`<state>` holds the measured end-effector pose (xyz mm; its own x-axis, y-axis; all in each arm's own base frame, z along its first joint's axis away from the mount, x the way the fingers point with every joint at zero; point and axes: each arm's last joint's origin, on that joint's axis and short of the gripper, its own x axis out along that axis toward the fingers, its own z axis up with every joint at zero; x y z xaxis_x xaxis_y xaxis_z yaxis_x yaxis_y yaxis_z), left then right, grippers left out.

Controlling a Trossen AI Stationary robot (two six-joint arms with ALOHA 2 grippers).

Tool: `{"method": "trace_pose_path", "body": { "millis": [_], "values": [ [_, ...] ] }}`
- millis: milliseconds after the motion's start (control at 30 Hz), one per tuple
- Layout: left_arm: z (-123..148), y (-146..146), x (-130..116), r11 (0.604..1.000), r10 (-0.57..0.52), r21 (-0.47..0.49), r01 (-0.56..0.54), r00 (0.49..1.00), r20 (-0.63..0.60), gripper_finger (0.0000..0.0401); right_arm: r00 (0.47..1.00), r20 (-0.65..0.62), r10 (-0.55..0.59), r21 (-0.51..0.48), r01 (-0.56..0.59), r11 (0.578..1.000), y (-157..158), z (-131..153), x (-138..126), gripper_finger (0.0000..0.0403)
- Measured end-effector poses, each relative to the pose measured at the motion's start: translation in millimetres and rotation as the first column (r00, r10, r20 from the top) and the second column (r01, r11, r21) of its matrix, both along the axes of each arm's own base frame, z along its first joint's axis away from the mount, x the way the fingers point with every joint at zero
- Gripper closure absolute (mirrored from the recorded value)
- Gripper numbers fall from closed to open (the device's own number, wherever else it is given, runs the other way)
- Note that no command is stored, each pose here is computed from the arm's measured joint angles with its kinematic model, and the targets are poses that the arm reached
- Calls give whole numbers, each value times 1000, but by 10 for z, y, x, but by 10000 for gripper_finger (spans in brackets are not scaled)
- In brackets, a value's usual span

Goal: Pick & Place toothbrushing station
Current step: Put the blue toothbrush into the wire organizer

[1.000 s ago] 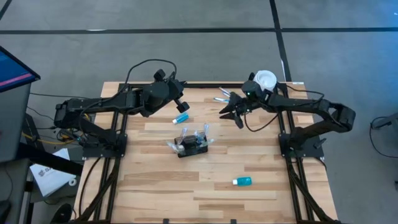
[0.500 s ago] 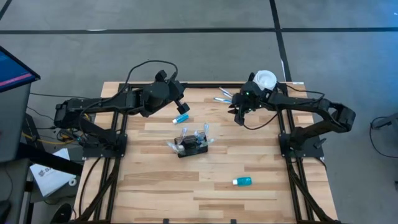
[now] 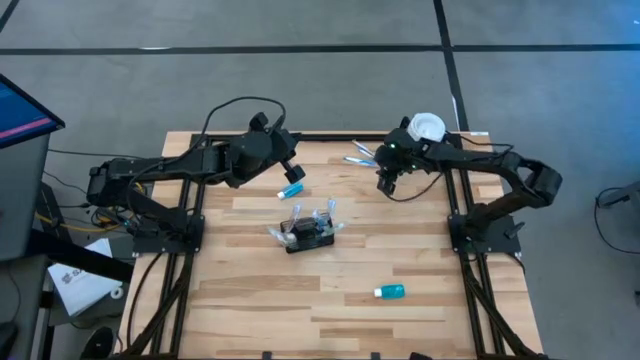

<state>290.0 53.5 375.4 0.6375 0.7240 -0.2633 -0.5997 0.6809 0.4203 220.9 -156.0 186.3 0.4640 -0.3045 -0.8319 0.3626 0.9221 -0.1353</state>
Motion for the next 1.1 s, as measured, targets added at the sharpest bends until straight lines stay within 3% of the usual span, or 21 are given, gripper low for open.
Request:
{"method": "trace_pose_path", "body": {
  "millis": [133, 300, 533, 767, 933, 1100],
  "values": [
    [3, 0, 0, 1000, 0, 0, 0, 1000, 2, 389, 989, -146, 5, 25, -2, 1000, -116, -68, 139, 287],
    [0, -9, 4, 1000, -18, -6, 18, 1000, 2, 389, 975, -222, 13, 69, 3, 998, -288, -109, 320, 287],
    [0, -12, 5, 1000, -23, -8, 23, 1000, 2, 389, 909, -418, -12, 17, 21, 1000, -447, -193, 439, 287],
    [-7, -17, 10, 999, -50, -19, 50, 999, -1, 389, 866, -501, 2, 41, 21, 999, -486, -279, 443, 287],
    [-7, -18, 10, 998, -54, -20, 54, 999, -1, 389, 820, -571, -37, -34, 22, 999, -522, -319, 407, 287],
    [-8, -18, 10, 998, -55, -21, 55, 998, -2, 389, 821, -569, -44, -46, 22, 999, -525, -310, 413, 287]
  ]
}}
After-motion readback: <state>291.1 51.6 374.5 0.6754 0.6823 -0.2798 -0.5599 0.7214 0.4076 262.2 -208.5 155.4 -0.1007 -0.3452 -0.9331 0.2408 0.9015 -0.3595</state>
